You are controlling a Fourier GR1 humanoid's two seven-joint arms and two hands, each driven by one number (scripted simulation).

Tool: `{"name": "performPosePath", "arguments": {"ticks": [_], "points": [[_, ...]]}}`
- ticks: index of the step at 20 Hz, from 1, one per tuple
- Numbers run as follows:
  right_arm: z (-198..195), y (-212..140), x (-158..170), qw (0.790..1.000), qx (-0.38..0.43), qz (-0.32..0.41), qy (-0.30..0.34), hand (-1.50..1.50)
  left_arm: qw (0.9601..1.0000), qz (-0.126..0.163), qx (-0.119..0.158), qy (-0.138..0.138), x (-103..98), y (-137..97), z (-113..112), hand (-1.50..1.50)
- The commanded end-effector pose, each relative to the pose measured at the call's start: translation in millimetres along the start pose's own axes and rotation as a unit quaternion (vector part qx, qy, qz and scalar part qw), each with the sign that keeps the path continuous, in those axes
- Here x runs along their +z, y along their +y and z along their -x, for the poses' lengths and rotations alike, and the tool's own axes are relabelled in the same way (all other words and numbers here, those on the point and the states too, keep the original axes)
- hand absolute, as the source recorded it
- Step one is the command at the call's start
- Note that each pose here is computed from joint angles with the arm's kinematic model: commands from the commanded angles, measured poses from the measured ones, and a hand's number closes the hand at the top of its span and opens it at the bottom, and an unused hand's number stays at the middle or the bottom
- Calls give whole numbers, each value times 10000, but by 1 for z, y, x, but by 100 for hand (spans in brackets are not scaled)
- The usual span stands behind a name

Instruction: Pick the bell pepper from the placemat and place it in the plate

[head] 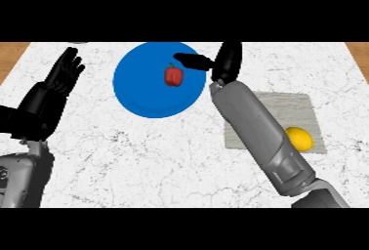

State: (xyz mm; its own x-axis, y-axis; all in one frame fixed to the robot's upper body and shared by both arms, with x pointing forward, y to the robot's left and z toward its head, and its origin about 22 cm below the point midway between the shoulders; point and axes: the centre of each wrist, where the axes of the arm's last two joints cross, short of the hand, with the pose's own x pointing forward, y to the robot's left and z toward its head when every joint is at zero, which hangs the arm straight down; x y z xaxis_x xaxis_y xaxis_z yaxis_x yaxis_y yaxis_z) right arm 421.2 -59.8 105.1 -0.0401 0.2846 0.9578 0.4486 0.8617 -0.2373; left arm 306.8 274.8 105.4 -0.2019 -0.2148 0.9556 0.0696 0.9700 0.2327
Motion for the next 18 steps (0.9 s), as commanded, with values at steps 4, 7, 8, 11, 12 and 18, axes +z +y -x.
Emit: {"name": "performPosePath", "arguments": {"ticks": [4,7,8,11,12,18], "points": [[51,-40,2,9997,51,-203,-149,-150,9997,-221,-80,40,22,-6,4,0],[54,-62,2,9993,100,-279,-219,-150,9998,-139,-21,128,12,12,11,0],[69,-66,15,9993,163,-292,-172,-150,9997,-229,-36,110,7,11,13,0],[57,-101,10,9990,84,-295,-318,-150,9995,-280,-69,93,12,15,-11,0],[53,-105,18,9986,192,-382,-299,-150,9995,-278,-98,128,6,4,9,0],[70,-136,28,9978,456,-116,-466,-150,9998,-170,5,70,8,5,6,0]]}}
